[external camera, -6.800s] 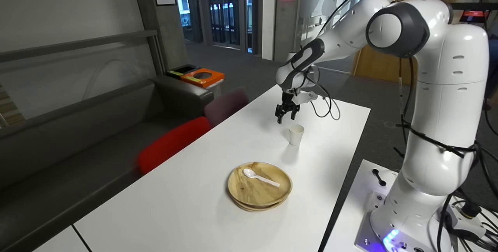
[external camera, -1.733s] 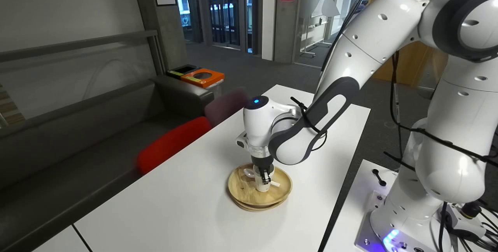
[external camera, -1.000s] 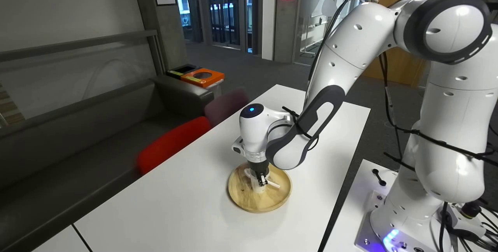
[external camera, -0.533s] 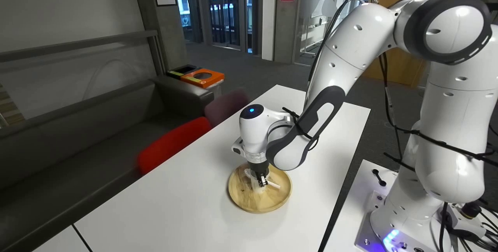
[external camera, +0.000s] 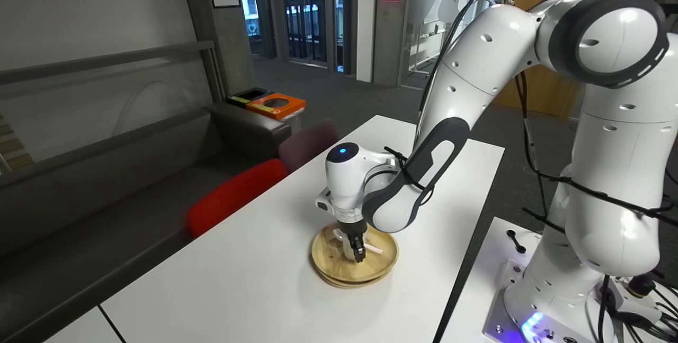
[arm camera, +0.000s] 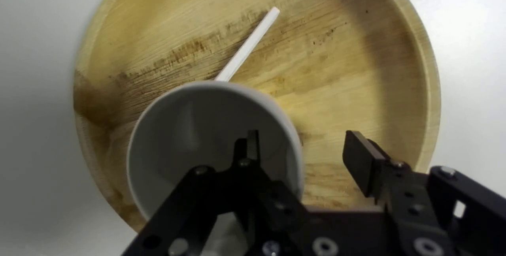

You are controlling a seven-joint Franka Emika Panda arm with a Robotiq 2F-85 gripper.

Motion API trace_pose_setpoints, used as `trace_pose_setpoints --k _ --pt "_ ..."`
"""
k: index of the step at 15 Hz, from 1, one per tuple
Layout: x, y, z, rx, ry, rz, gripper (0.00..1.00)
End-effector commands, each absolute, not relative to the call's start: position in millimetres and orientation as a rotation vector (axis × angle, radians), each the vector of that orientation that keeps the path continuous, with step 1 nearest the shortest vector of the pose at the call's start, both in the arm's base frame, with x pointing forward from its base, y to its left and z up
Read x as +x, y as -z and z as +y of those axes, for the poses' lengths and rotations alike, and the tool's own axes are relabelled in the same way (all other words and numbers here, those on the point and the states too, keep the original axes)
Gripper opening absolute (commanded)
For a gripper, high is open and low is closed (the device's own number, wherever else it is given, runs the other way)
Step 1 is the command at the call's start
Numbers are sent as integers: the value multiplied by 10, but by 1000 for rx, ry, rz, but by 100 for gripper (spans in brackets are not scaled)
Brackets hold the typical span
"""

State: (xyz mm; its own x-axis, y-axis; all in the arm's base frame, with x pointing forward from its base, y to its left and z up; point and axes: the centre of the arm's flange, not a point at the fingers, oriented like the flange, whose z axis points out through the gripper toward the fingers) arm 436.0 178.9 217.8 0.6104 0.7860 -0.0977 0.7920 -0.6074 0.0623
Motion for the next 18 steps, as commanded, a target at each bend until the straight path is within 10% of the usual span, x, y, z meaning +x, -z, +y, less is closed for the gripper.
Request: trace_pose_setpoints --k 1,18 --pt "4392 -2214 1808 2712 48 1348 93" --pt "4100 -2975 1993 2666 -168 1375 100"
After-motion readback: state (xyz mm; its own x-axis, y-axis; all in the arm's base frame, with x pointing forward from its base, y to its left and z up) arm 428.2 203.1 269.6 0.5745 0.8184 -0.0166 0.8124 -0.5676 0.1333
